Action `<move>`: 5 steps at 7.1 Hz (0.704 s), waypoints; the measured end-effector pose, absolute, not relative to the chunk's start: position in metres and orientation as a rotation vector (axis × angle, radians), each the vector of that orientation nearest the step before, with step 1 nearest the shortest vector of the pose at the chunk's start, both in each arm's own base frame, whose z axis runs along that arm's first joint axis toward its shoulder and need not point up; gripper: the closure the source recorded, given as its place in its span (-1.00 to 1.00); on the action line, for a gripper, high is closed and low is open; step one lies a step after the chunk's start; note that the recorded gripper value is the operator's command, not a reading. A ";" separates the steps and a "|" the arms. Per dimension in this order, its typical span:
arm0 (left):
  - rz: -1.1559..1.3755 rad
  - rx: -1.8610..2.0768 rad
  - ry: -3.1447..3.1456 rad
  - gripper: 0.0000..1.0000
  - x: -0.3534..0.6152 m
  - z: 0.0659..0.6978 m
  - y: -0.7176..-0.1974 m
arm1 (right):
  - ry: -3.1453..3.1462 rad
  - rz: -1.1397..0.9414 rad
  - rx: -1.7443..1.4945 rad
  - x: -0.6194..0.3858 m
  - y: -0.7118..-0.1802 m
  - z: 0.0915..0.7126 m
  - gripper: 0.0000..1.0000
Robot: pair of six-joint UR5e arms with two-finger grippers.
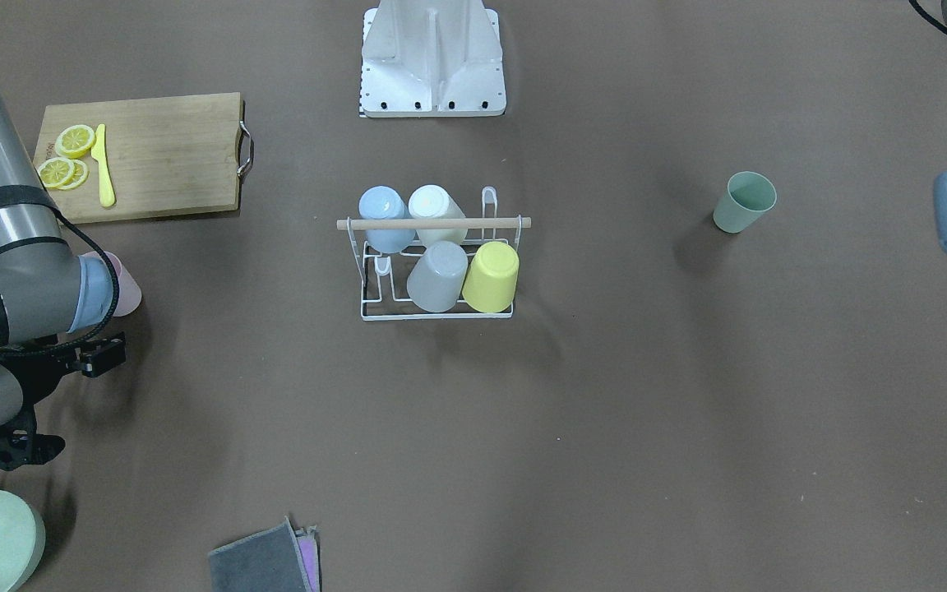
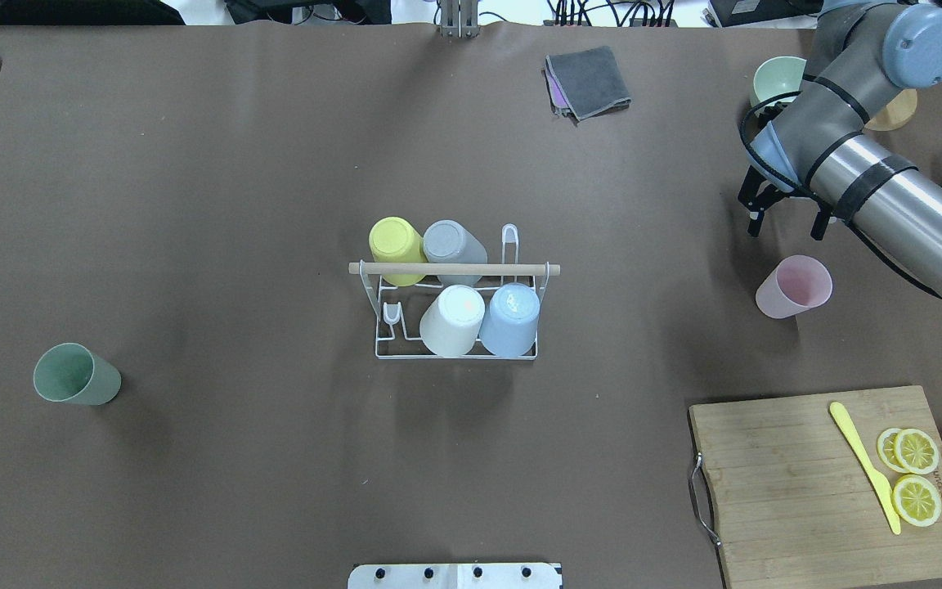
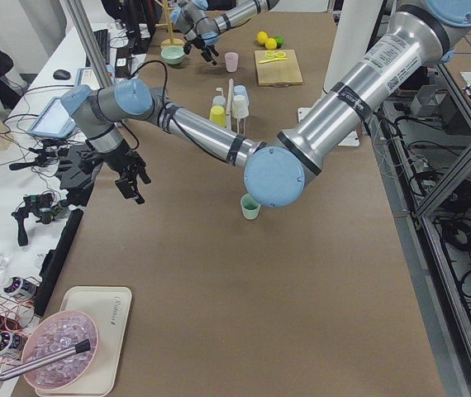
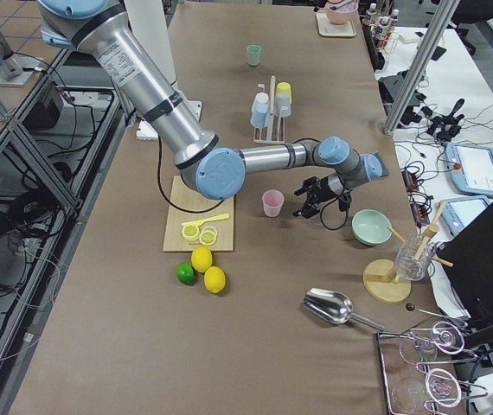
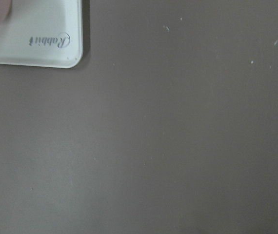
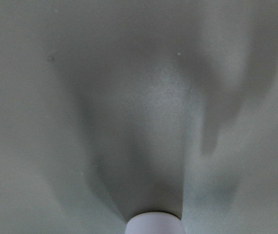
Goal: Place cup on cup holder
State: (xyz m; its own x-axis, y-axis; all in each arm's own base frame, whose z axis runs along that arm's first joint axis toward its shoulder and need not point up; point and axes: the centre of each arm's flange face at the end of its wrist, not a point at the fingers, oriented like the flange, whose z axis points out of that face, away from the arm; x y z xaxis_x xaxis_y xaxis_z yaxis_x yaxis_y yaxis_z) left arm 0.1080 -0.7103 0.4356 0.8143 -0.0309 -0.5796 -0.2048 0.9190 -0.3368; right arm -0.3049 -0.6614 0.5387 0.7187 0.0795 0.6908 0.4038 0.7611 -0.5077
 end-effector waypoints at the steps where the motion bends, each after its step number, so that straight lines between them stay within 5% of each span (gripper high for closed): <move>1: 0.114 -0.427 0.662 -0.95 0.131 0.440 -0.704 | -0.756 -0.200 -0.717 -0.307 -0.658 0.539 -0.99; 5: 0.201 -0.578 0.748 -0.95 0.183 0.452 -0.676 | -0.764 -0.278 -0.744 -0.320 -0.645 0.543 -0.99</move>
